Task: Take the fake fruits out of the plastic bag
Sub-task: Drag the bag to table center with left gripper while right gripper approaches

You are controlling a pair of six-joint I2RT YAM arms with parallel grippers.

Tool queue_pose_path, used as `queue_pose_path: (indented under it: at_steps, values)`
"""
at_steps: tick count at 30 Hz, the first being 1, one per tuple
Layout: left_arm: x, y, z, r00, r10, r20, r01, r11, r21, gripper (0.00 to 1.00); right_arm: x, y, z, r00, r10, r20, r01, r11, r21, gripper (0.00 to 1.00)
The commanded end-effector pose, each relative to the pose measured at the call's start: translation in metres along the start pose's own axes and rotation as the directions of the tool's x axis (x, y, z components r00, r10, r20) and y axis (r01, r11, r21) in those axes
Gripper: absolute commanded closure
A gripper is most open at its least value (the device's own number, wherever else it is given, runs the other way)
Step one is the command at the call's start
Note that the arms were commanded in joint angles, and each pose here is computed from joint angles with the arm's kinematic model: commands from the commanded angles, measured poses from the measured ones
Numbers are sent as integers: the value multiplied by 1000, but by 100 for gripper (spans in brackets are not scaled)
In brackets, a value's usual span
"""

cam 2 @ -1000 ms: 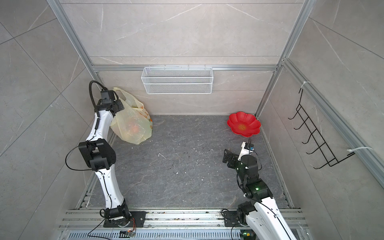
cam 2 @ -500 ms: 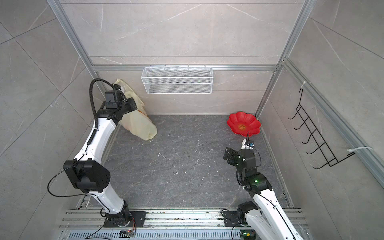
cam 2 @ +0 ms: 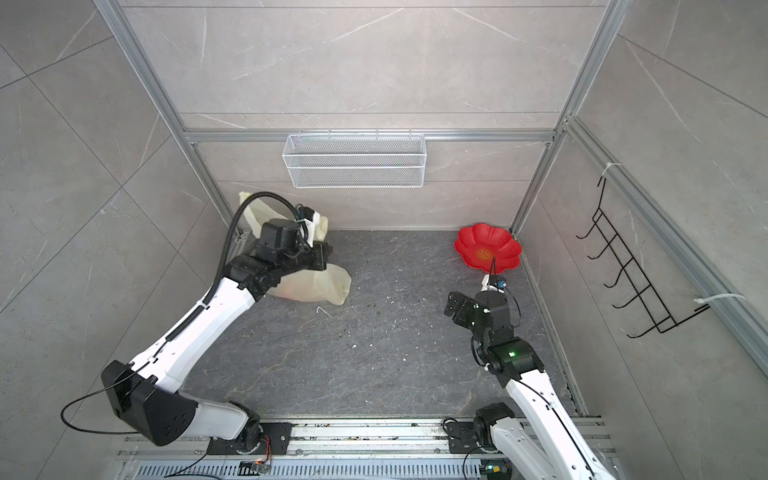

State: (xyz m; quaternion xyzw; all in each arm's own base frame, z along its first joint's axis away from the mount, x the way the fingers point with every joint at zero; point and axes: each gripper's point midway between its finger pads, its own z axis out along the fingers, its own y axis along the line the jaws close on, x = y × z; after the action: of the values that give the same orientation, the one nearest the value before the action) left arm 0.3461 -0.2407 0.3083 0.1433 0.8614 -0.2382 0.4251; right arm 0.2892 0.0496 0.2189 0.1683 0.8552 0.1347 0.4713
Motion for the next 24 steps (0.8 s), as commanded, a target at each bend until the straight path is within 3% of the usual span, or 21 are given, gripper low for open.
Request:
queue_pose_path:
  at_steps: [1, 6, 8, 9, 14, 16, 20, 24]
  values:
    - [16, -42, -33, 996, 82, 41, -84, 995, 60, 100, -9, 16, -4, 999, -42, -33, 41, 998, -41, 5]
    - [62, -75, -48, 990, 139, 26, -140, 989, 55, 100, -15, 45, -1, 996, -42, -78, 30, 988, -149, 7]
    - [73, -88, -52, 990, 140, 13, -141, 986, 89, 95, -13, 58, 2, 993, -33, -111, 10, 979, -202, 8]
    - [75, -92, -55, 991, 132, 11, -133, 985, 108, 88, -11, 65, 4, 991, -37, -127, 8, 975, -224, 8]
    - [64, -90, -78, 994, 97, 44, -101, 989, 112, 38, 0, 102, 4, 976, -145, -162, 97, 957, -273, 8]
    - [53, -92, -91, 993, 99, 62, -105, 987, 118, 24, 2, 115, 3, 967, -186, -174, 133, 950, -281, 9]
    - [27, -88, -110, 991, 113, 75, -117, 992, 56, 8, 3, 136, -5, 959, -228, -169, 169, 937, -306, 9]
    - [3, -67, -125, 986, 120, 115, -113, 992, -63, 3, 2, 158, -23, 953, -268, -141, 208, 918, -337, 9]
